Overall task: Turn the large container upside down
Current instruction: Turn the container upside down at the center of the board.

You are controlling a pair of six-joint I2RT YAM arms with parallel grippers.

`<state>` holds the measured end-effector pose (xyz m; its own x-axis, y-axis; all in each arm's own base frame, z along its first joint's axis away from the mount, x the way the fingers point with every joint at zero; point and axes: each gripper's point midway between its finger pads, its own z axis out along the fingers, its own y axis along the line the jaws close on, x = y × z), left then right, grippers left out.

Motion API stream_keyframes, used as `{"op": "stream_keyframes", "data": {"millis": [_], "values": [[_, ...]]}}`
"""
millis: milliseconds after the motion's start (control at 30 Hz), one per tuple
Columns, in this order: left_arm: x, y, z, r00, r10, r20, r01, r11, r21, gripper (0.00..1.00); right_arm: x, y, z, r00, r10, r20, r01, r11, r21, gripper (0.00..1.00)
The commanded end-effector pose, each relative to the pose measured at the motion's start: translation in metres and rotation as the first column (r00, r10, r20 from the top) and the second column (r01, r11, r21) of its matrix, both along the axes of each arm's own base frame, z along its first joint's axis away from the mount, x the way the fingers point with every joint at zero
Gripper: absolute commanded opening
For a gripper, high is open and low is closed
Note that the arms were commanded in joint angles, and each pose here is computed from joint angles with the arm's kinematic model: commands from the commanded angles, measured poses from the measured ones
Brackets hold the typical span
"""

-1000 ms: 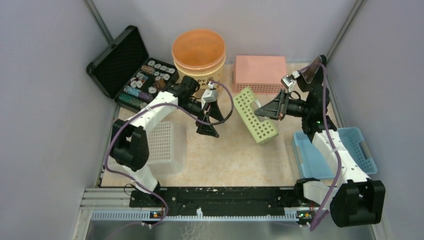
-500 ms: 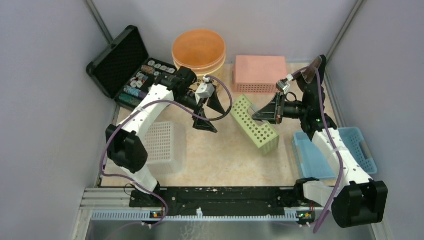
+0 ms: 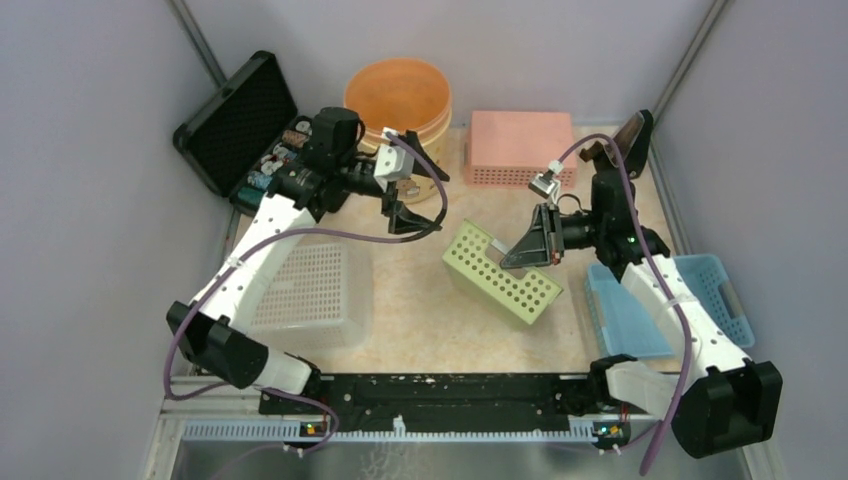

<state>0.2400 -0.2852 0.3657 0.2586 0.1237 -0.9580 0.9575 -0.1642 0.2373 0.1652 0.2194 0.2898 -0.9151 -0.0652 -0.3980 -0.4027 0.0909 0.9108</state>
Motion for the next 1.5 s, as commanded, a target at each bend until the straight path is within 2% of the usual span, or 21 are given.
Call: {"op": "stream_keyframes", "data": {"millis": [0,100,200,467,633,800,1067,1400,1467], "values": [[0.025,-0.013,-0.008,0.999,0.025,-0.033,-0.025,1.0,0.001,0.99,-0.004,0.003,0.002,0.98,0.042,0.193,-0.045,0.999,0.009,0.0],[0.029,-0.022,-0.014,0.999,0.003,-0.054,-0.003,1.0,0.005,0.99,-0.007,0.004,0.0,0.979,0.051,0.197,-0.054,0.998,0.009,0.0],[0.028,-0.03,-0.02,0.995,-0.039,-0.088,0.04,0.999,0.01,0.94,-0.008,0.004,-0.001,0.978,0.057,0.203,-0.06,0.998,0.008,0.0],[0.003,-0.036,-0.018,0.962,-0.202,-0.185,0.198,0.979,-0.043,0.81,-0.005,0.005,-0.007,0.978,0.063,0.201,-0.065,0.998,0.003,0.0],[-0.006,-0.035,-0.014,0.946,-0.249,-0.208,0.24,0.968,-0.07,0.68,-0.002,0.005,-0.008,0.979,0.066,0.195,-0.067,0.998,0.002,0.0],[-0.011,-0.038,-0.015,0.946,-0.252,-0.202,0.245,0.968,-0.062,0.49,0.0,0.006,-0.008,0.979,0.063,0.194,-0.064,0.998,-0.001,0.0],[-0.015,-0.051,-0.031,0.965,-0.207,-0.158,0.212,0.977,0.01,0.43,0.001,0.006,-0.007,0.979,0.062,0.192,-0.062,0.998,-0.002,0.0],[-0.016,-0.052,-0.036,0.97,-0.196,-0.147,0.203,0.979,0.034,0.0,0.002,0.006,-0.005,0.977,0.07,0.203,-0.07,0.998,-0.003,0.0],[-0.017,-0.05,-0.038,0.969,-0.195,-0.153,0.204,0.978,0.042,0.0,0.006,0.006,-0.002,0.971,0.069,0.228,-0.068,0.998,-0.016,0.0]]}}
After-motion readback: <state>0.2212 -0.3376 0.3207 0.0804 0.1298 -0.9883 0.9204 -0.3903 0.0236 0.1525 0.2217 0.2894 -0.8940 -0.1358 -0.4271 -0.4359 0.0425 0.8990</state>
